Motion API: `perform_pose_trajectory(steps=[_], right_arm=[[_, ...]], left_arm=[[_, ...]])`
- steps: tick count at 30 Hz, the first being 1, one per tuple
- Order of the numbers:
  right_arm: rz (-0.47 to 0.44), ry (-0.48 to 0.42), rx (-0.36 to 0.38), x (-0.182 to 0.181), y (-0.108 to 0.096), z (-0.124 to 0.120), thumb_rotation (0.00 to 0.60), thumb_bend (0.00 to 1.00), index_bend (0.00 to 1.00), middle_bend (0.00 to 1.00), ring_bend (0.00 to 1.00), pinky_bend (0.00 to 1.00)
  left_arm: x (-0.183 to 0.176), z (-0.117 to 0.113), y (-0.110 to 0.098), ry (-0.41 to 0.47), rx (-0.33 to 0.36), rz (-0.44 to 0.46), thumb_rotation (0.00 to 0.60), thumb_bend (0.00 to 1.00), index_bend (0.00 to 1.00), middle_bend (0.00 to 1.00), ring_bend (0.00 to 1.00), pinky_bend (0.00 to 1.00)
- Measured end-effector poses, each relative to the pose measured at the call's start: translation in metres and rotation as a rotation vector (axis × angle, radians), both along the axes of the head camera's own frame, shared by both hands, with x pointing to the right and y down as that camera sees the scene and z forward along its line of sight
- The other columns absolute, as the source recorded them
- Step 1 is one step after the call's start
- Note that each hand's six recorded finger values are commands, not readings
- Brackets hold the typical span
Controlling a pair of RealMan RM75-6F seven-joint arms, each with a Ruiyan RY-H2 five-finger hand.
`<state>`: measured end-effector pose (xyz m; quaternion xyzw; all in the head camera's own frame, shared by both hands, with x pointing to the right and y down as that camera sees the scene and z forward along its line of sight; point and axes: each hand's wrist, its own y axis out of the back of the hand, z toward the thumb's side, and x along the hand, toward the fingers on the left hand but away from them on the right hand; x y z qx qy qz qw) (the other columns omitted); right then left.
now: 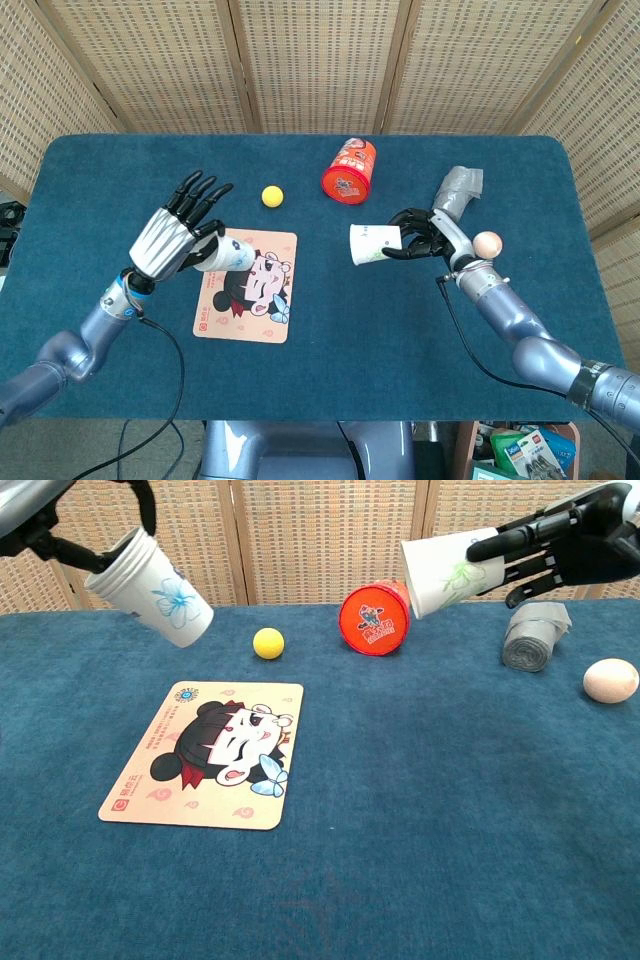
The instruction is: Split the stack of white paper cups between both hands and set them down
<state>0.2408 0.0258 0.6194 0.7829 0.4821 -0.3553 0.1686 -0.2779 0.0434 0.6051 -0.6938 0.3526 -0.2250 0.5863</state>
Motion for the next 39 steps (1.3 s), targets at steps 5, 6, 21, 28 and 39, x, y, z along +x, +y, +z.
perform_pose_trajectory(steps=[5,6,21,28,39], right_arm=[[-0.096,0.154,0.088,0.020,0.000,0.004,0.600,0.41,0.55,0.59,0.45,0.63],[-0.119,0.187,0.107,0.023,0.001,0.005,0.600,0.41,0.55,0.59,0.45,0.63],[-0.602,0.724,0.461,0.043,0.031,0.036,0.600,0.41,0.55,0.60,0.45,0.63],[-0.743,0.864,0.556,0.047,0.044,0.041,0.600,0.06,0.08,0.09,0.12,0.34],[-0.882,1.072,0.677,0.053,0.060,0.021,0.600,0.00,0.00,0.00,0.02,0.20]], left_arm=[[-0.043,0.003,-0.002,-0.117,-0.062,-0.006,0.600,0.48,0.73,0.10,0.00,0.00],[-0.049,0.004,-0.003,-0.146,-0.076,-0.005,0.600,0.48,0.73,0.10,0.00,0.00],[-0.097,0.049,0.010,-0.551,-0.273,0.041,0.600,0.48,0.74,0.00,0.00,0.00],[-0.089,0.066,0.011,-0.552,-0.331,0.016,0.600,0.40,0.09,0.00,0.00,0.00],[-0.084,0.062,0.013,-0.476,-0.378,-0.014,0.600,0.32,0.00,0.00,0.00,0.00]])
